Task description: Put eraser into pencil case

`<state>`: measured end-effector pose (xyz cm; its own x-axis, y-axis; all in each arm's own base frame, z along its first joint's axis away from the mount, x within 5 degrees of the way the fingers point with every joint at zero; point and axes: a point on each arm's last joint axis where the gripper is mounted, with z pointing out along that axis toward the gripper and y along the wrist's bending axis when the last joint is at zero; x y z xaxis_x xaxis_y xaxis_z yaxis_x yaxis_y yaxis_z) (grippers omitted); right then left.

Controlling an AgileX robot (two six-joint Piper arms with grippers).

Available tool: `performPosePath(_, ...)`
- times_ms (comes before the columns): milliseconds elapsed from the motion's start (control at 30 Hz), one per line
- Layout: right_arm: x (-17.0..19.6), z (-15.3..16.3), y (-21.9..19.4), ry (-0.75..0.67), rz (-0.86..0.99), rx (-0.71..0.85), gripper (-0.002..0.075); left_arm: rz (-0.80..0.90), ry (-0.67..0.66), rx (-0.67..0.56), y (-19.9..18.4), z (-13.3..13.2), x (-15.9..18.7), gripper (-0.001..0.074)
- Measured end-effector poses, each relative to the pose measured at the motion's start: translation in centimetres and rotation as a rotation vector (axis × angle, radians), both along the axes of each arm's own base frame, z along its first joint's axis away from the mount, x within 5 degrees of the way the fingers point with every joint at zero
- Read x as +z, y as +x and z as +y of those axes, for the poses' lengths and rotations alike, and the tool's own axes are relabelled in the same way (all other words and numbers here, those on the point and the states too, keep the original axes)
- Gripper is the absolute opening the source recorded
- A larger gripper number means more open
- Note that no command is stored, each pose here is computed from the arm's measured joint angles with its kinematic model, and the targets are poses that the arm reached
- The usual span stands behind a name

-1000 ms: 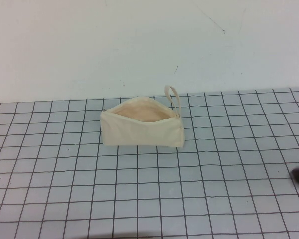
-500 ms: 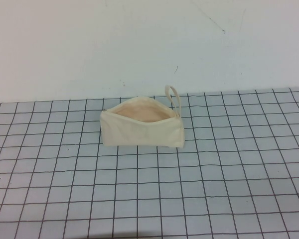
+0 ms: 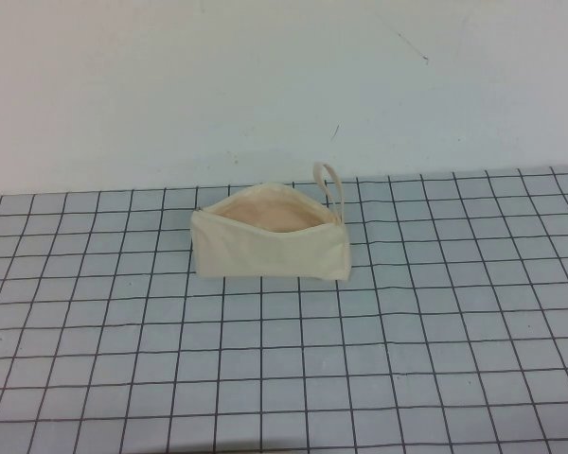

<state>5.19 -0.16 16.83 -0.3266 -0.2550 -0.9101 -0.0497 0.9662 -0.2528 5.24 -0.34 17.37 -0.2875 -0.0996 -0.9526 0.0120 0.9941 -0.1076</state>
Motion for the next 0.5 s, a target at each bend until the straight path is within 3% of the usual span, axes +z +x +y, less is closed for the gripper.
performPosePath(233,-0.05,0.0,-0.02,0.004,0.005,-0.001,-0.0001,0.0,0.0,0.0,0.0,0.0,0.0,-0.0001)
performPosePath(500,-0.04,-0.27,-0.03,0.114,-0.001,-0.071,-0.0001,0.0,0.0,0.0,0.0,0.0,0.0,-0.0001)
